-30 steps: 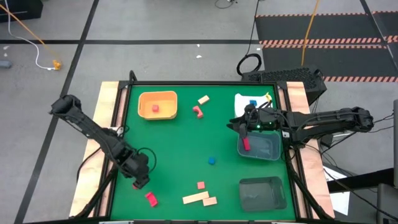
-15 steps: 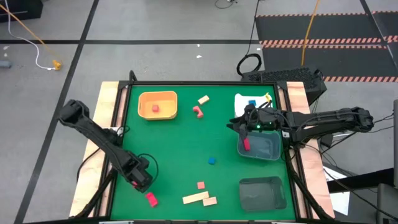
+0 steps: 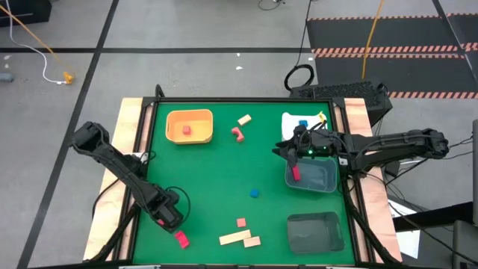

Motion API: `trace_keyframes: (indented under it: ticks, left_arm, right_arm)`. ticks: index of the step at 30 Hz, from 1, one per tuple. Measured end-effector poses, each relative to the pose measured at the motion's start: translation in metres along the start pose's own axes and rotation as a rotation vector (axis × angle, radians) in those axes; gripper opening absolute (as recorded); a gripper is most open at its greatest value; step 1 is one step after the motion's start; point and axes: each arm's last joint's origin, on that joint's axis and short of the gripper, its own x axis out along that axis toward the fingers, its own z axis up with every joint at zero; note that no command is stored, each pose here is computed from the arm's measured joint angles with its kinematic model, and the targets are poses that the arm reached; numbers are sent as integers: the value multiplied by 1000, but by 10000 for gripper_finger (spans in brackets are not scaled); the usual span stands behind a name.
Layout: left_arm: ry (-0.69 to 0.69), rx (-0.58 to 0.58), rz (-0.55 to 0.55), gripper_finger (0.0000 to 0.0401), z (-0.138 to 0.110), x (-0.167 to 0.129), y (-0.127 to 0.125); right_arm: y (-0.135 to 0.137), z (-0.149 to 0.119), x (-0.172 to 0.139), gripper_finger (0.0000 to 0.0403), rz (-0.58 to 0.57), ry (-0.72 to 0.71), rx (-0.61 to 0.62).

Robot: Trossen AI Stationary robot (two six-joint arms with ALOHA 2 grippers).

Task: Sort & place blocks by color
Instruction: Put the top red block into the blue bin

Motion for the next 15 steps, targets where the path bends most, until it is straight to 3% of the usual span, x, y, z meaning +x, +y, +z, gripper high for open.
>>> trace_keyframes:
  ticks: [15]
  left_arm:
    - [-32,-46,-51,330,1,0,-5]
  right_arm:
    - [0,0,0,206,0,0,-5]
